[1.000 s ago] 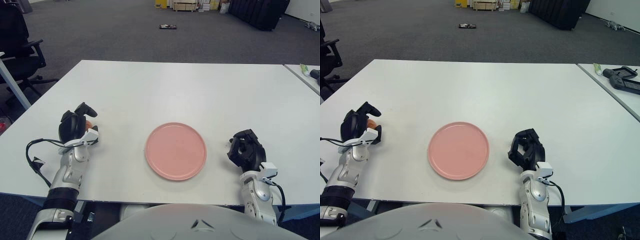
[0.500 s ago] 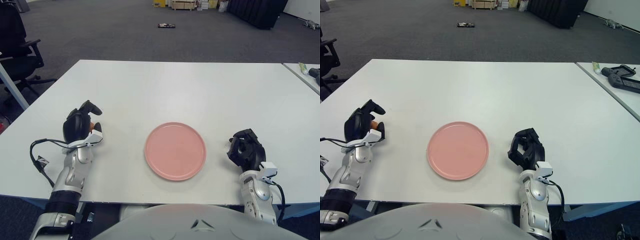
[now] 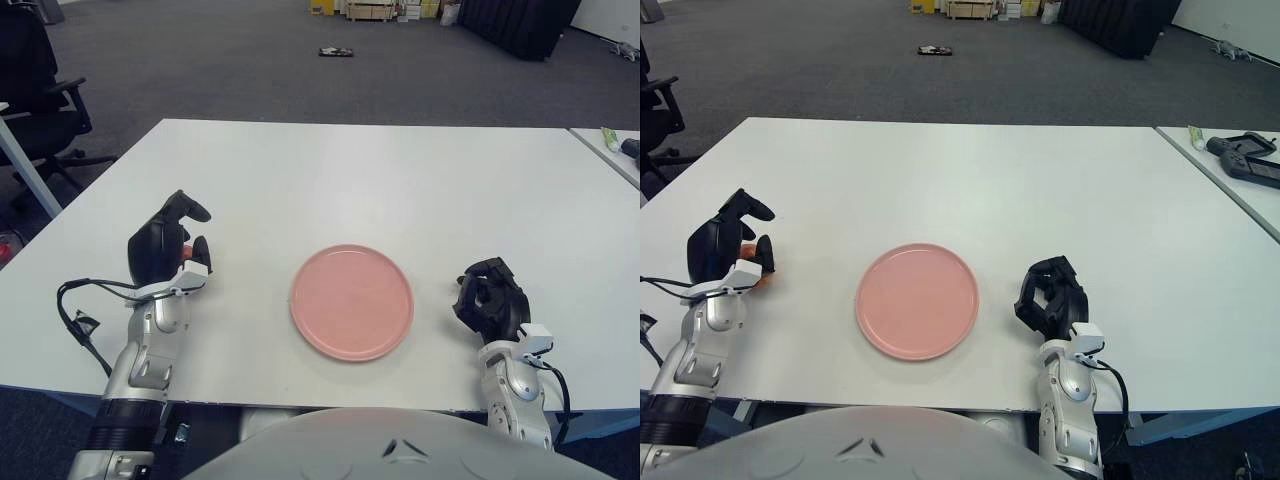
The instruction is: Put the apple into the plate.
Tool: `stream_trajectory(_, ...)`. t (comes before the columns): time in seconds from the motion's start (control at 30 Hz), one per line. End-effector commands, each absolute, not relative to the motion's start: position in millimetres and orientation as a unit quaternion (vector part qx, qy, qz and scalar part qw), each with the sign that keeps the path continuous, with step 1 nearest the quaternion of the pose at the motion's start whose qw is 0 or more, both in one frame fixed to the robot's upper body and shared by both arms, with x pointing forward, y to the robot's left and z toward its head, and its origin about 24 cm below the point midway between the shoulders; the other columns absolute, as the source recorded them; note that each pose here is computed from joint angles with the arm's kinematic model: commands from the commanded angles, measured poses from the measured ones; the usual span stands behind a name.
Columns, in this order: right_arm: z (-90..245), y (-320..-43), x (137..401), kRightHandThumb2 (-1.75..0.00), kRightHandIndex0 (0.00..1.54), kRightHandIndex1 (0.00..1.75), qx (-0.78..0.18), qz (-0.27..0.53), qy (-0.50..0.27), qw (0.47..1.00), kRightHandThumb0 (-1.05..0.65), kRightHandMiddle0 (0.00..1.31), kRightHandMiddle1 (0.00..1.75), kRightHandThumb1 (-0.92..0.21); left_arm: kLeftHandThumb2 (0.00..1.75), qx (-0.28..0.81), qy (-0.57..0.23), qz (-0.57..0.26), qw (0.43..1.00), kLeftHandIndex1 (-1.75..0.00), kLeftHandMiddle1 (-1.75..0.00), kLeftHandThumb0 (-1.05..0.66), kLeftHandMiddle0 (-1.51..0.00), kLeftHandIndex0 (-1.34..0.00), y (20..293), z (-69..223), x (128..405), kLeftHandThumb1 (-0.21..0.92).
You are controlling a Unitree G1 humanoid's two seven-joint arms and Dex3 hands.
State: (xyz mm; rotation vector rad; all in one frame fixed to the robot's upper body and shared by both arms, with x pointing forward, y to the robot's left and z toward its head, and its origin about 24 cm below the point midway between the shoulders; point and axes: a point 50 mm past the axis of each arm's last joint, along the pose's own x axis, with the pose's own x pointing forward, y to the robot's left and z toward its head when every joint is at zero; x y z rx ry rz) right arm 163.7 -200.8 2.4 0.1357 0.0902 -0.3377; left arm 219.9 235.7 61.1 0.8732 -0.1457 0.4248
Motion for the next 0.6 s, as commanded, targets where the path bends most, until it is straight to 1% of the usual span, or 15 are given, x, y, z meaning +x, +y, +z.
stream_trajectory(0.0, 7.0, -201.1, 167.1, -1.09, 1.11, 1.75, 0.063, -0.165, 0.036, 0.984, -0.42, 0.46, 1.75, -0.50, 1.69, 0.424, -0.085, 0.201, 0.879, -1.73, -1.75, 0.00, -0.83, -0.66, 229.5, 69.5, 221.3, -0.01)
stream_trajectory(0.3, 6.7, -200.3, 167.2, -1.11, 1.12, 1.75, 0.063, -0.164, 0.037, 0.984, -0.43, 0.47, 1.75, -0.49, 1.67, 0.429, -0.096, 0.186, 0.879, -1.71, -1.75, 0.00, -0.82, -0.67, 223.9, 75.1, 218.2, 0.00)
stream_trajectory(0.37, 6.7, -200.2, 167.1, -1.11, 1.12, 1.75, 0.065, -0.165, 0.037, 0.983, -0.43, 0.47, 1.75, -0.49, 1.67, 0.434, -0.097, 0.174, 0.878, -1.71, -1.75, 0.00, -0.82, -0.67, 223.2, 76.0, 217.9, 0.00)
stream_trajectory(0.43, 6.5, -200.1, 167.2, -1.11, 1.12, 1.75, 0.070, -0.166, 0.037, 0.983, -0.43, 0.47, 1.75, -0.49, 1.68, 0.449, -0.100, 0.145, 0.876, -1.72, -1.75, 0.00, -0.83, -0.67, 221.8, 78.8, 216.9, -0.01)
stream_trajectory(0.53, 6.6, -199.9, 166.8, -1.11, 1.12, 1.75, 0.072, -0.167, 0.037, 0.983, -0.43, 0.47, 1.75, -0.49, 1.68, 0.465, -0.100, 0.119, 0.871, -1.74, -1.75, 0.00, -0.84, -0.63, 222.6, 80.8, 215.8, 0.00)
stream_trajectory(0.57, 6.7, -199.8, 166.6, -1.11, 1.12, 1.75, 0.072, -0.166, 0.037, 0.983, -0.43, 0.47, 1.75, -0.49, 1.70, 0.468, -0.099, 0.116, 0.871, -1.72, -1.75, -0.01, -0.86, -0.65, 223.5, 80.9, 215.6, -0.03)
